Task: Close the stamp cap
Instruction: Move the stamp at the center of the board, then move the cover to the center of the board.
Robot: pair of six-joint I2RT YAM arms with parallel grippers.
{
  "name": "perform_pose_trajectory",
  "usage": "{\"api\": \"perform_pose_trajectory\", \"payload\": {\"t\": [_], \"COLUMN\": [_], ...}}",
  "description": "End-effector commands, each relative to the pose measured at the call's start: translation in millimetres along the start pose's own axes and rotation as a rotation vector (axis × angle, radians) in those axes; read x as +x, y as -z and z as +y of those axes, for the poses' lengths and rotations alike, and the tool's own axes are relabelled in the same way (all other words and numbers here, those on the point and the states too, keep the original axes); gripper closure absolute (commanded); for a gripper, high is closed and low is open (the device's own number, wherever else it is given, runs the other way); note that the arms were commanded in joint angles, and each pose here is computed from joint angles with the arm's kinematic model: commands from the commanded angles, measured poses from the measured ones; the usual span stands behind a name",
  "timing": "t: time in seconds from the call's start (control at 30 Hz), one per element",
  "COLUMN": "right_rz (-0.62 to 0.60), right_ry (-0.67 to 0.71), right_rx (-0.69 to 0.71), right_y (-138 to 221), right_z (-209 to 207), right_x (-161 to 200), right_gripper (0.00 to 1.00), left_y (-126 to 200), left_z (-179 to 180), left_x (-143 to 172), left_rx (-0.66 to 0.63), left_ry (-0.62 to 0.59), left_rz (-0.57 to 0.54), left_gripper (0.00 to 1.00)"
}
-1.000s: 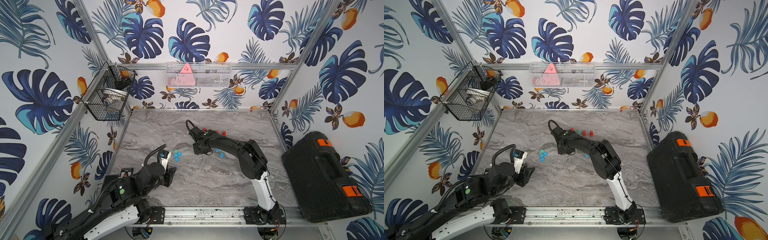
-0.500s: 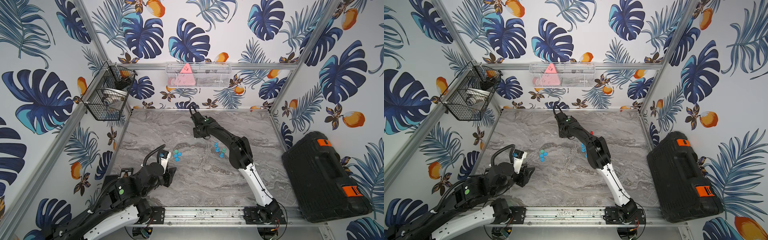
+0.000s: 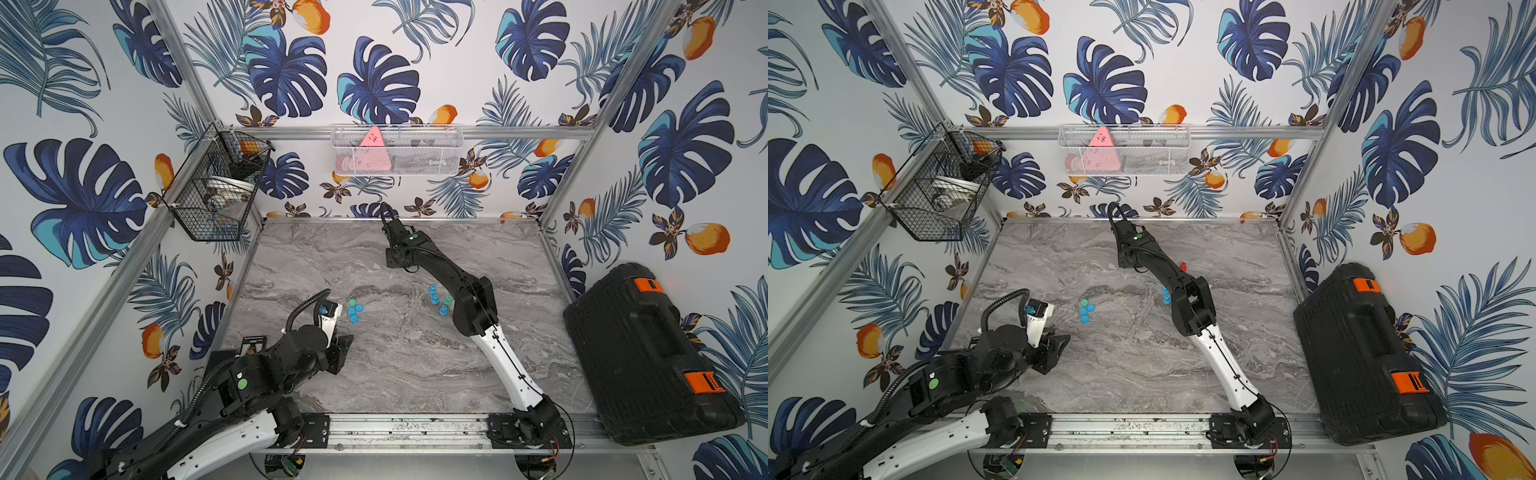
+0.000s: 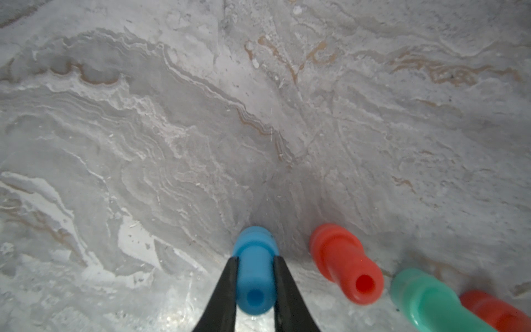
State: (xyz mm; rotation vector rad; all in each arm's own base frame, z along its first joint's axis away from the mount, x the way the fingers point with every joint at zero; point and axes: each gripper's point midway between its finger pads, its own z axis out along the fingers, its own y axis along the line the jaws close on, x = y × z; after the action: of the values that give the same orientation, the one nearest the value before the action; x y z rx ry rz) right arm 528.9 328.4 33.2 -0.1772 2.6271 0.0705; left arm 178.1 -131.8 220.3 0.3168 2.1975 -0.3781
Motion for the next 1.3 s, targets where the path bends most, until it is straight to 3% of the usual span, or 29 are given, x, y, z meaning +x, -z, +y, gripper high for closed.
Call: {"api": "perform_pose_trajectory", "payload": {"t": [0.0,0.37,0.8,1.27], "right_rz": [0.180,0.132,0.044,-0.025], "right_ry": [0.041,0.052,0.076,0.045], "right_rx": [0.055,0.045,0.001,-0.018], "right_y": [-11,21,99,211], "right_z": [-15,-9,11,-33], "right_x": [48,32,18,70], "right_gripper": [0.75,0.59,0.57,0.55], "left_y": [0,-1,-2,-7], "left_z": [-3,-2,0,2], "left_x": [-5,-4,-5,-2], "left_rx": [0.013,0.004,-0.012,-0.038], "left_ry": [-0.006,-0.007,-0.008,-0.011], "left_rz": [-0.020,-0.016,-0.015,0.008], "left_gripper": [0.48,0.48,0.48,0.48]}}
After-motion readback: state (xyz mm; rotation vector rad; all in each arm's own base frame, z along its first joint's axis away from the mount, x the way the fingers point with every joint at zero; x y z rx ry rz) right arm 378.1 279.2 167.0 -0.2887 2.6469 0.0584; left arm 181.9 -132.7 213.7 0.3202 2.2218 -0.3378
